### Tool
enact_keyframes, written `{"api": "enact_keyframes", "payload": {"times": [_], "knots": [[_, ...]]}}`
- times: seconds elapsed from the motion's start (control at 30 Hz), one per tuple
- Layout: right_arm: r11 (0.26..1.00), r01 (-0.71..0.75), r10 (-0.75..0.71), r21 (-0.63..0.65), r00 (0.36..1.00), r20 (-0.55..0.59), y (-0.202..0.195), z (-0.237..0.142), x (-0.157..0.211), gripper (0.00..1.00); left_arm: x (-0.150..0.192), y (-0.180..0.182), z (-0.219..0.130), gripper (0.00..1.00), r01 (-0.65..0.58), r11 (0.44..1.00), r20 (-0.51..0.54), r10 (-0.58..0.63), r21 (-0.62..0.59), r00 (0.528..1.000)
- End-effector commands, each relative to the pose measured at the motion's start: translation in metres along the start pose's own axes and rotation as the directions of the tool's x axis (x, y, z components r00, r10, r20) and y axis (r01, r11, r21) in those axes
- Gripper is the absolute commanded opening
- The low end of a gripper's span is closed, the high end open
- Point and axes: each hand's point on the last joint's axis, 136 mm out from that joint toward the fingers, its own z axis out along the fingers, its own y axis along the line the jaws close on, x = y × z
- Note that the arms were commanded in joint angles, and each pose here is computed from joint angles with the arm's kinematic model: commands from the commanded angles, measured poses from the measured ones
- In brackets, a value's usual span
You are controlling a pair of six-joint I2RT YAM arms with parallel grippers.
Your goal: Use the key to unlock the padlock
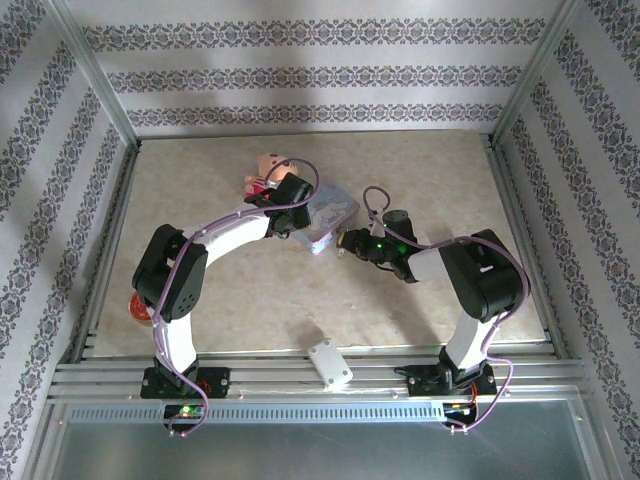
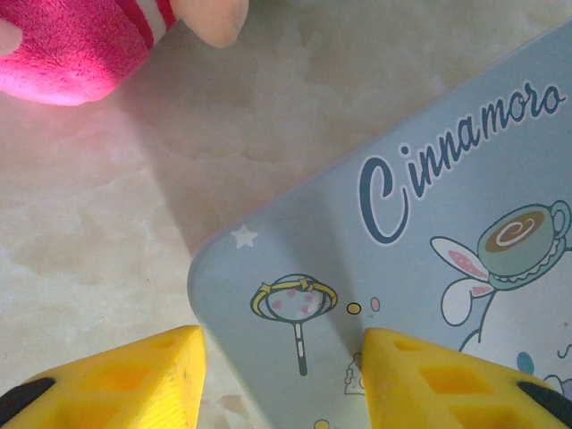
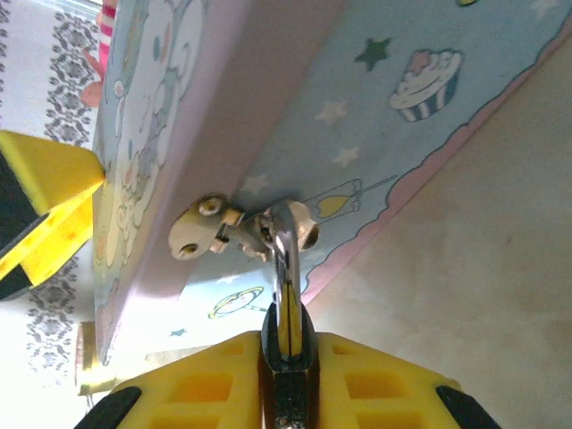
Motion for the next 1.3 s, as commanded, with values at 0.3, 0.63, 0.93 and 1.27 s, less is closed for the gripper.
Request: {"api": "enact_keyframes", "payload": {"times": [0.3,0.63,0.93,1.27], "knots": [[0.985,0.005,0.011,-0.174,0.996,0.087,0.024,-0.005,-0.021,0.22,0.038,0.062,0.015,0.49,-0.052,0.977,-0.148,0.021,-0.207,0.989],[0.988,0.0,0.017,-0.156,0.994,0.107,0.017,-0.011,-0.022,0.17,0.035,0.06,0.014,0.49,-0.051,0.977,-0.142,0.022,-0.205,0.99],[0.998,0.008,0.001,-0.064,0.991,0.133,-0.007,-0.01,-0.012,0.29,0.036,0.06,0.015,0.49,-0.047,0.979,-0.146,0.018,-0.2,0.989],[0.999,-0.019,0.014,0.04,0.992,0.129,-0.018,0.0,0.0,0.36,0.035,0.061,0.013,0.49,-0.057,0.976,-0.143,0.028,-0.208,0.989]]}}
